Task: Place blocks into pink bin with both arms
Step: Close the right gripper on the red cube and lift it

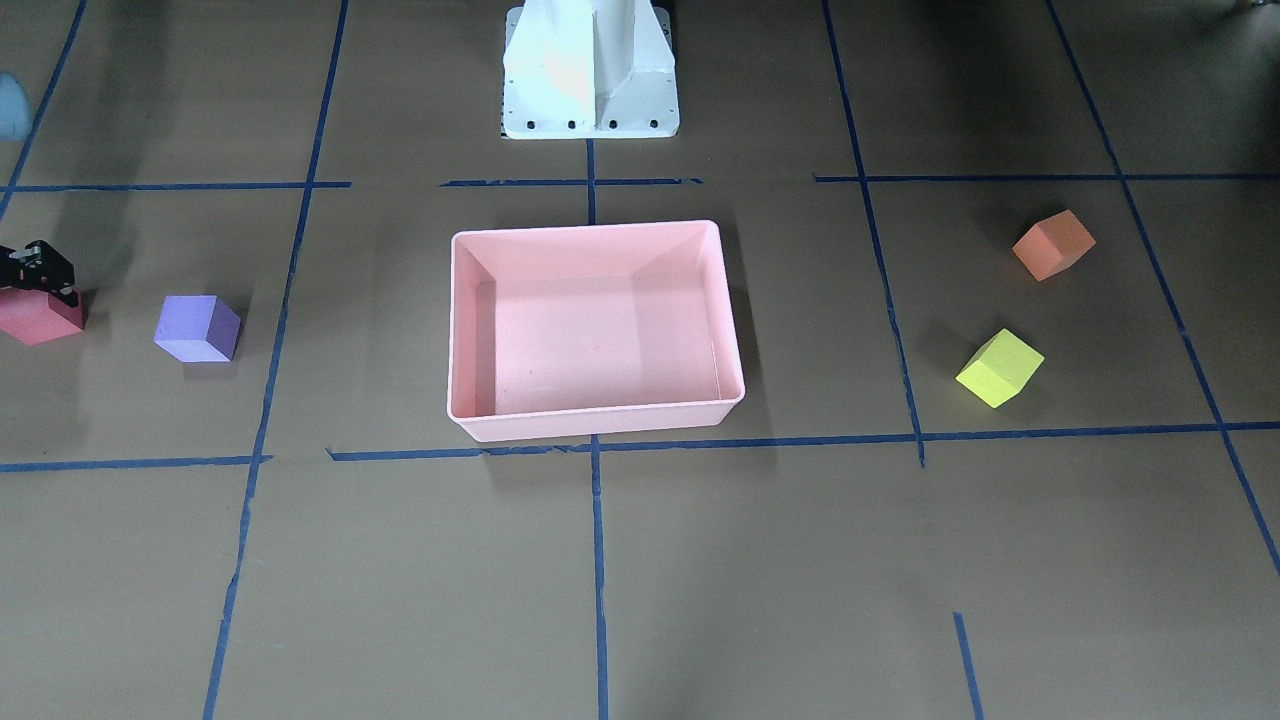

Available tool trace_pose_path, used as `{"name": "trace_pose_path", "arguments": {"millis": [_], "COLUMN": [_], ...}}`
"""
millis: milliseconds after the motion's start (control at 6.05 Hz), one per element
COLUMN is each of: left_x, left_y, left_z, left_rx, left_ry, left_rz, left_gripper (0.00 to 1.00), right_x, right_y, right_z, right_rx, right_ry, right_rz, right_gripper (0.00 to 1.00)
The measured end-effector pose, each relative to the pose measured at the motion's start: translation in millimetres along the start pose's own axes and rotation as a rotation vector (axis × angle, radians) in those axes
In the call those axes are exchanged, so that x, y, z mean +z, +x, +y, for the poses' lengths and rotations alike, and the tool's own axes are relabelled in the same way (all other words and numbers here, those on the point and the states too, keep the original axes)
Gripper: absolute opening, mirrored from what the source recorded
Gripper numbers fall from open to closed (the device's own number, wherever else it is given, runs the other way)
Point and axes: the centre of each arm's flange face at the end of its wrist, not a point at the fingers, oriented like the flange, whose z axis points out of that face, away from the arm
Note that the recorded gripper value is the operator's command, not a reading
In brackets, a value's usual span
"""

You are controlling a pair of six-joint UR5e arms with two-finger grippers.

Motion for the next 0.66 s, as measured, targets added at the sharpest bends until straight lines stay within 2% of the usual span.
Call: {"name": "trace_pose_path", "arguments": {"millis": [331, 662], "left_x": [-0.3, -1.0], "left_y": [0.2, 1.5], "left_z": [-0.2, -0.6], "left_rx": [0.001, 0.004], "left_ry": [0.001, 0.003], "left_rz": [0.000, 0.000], "left_gripper": [1.00, 1.00], "right_x": [-23.0, -88.4], "right_y": [-32.7, -129.5], "right_z": [-25.9, -94.5], "right_rx": [-0.010, 0.097], "right_ry": [0.031, 0.044], "right_rz": [-0.025, -0.054], "right_gripper": [0.27, 0.27]}}
